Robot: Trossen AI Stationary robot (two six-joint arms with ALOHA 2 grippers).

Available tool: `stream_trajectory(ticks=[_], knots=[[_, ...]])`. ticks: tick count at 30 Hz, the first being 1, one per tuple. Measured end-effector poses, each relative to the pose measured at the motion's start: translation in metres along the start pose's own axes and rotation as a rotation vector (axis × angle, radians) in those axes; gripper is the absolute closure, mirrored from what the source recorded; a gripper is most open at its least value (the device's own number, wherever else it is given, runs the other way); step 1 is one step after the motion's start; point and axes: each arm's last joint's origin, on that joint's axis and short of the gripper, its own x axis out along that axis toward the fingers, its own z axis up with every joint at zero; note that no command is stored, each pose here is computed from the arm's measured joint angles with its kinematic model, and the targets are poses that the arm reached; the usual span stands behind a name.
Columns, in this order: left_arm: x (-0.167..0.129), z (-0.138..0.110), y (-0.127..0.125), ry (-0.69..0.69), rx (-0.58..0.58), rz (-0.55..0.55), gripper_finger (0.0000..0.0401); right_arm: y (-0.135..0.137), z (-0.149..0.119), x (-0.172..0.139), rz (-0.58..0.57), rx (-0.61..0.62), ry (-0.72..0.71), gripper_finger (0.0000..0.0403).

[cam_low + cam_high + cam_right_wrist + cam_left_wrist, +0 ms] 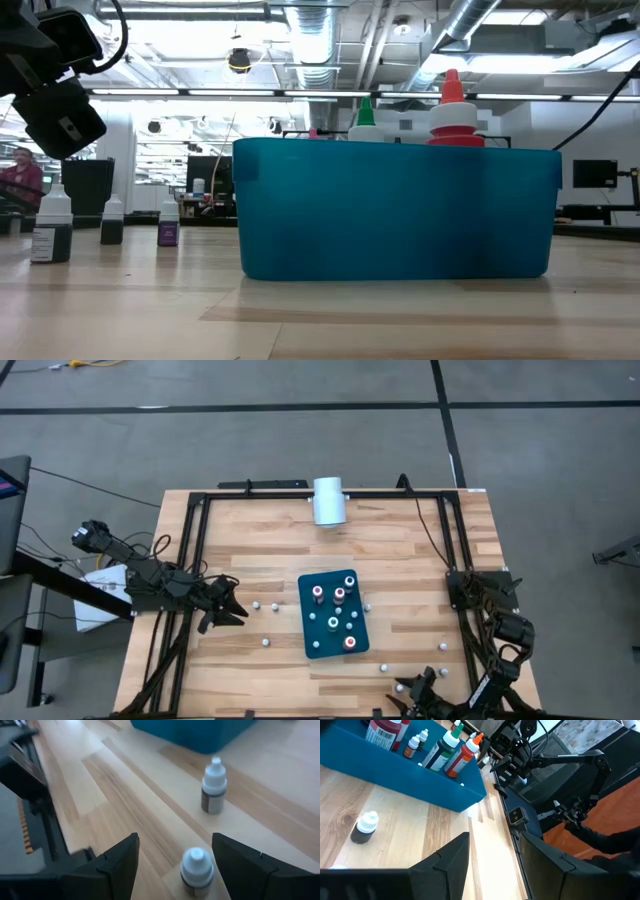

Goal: Pick & Place food coloring
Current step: Put the small black food coloring bottle into the blue bin

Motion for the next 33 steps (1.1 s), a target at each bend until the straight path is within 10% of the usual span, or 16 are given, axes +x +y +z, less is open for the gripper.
stream_trajectory(ticks=[33], knots=[[0.0,0.001,0.001,-0.041,-0.014,0.043,0.0236,0.003,0.008,0.014,-0.089,-0.047,0.15,0.0163]])
